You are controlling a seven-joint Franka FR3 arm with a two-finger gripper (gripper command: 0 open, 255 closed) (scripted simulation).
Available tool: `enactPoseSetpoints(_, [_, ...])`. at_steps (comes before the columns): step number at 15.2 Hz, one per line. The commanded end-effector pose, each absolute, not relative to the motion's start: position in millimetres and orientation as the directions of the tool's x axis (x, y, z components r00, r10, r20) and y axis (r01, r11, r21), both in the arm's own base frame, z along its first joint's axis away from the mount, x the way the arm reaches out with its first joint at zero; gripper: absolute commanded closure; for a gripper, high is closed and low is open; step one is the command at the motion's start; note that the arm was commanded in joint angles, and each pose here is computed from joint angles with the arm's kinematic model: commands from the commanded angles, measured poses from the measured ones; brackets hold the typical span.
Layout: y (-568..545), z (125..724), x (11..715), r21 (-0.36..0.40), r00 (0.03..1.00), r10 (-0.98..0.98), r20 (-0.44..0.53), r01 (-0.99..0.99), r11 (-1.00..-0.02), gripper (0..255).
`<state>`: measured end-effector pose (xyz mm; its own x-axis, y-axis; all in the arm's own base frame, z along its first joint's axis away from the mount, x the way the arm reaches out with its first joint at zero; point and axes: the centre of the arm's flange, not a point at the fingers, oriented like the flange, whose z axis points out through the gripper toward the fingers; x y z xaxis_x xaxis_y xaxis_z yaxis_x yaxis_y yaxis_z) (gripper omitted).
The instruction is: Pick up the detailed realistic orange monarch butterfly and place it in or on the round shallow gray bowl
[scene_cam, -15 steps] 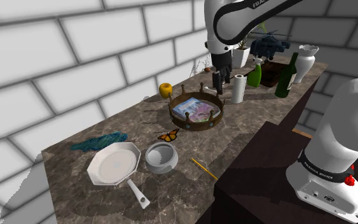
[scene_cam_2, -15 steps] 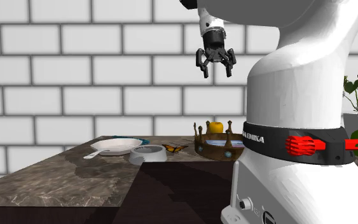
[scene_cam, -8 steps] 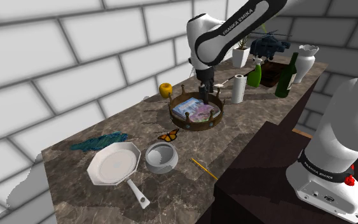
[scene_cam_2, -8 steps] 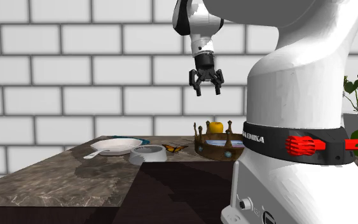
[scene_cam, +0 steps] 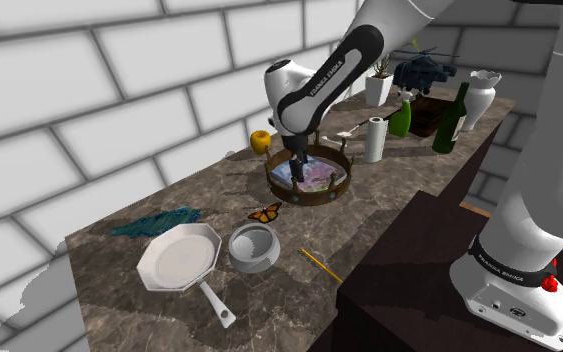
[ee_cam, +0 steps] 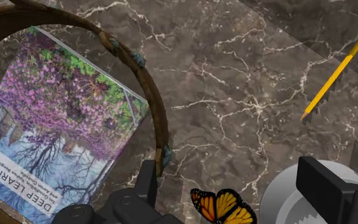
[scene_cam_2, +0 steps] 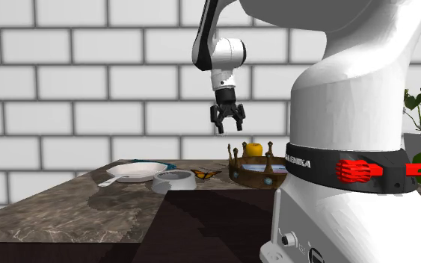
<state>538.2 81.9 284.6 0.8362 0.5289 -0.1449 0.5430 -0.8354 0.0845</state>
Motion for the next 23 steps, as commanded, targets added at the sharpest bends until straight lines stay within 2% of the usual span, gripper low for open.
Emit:
enactPoseSetpoints(1, [90.5, 265.3, 551.9, 0.085, 0.81, 0.568, -0.146, 0.582, -0.809, 0])
enactPoseSetpoints(15, [187.3, 134.7, 635.2, 0.087, 0.586, 0.795, -0.154, 0.81, -0.58, 0])
enactPoseSetpoints(23, [181.5, 94.0, 635.2, 0.087, 0.583, 0.797, -0.154, 0.812, -0.577, 0])
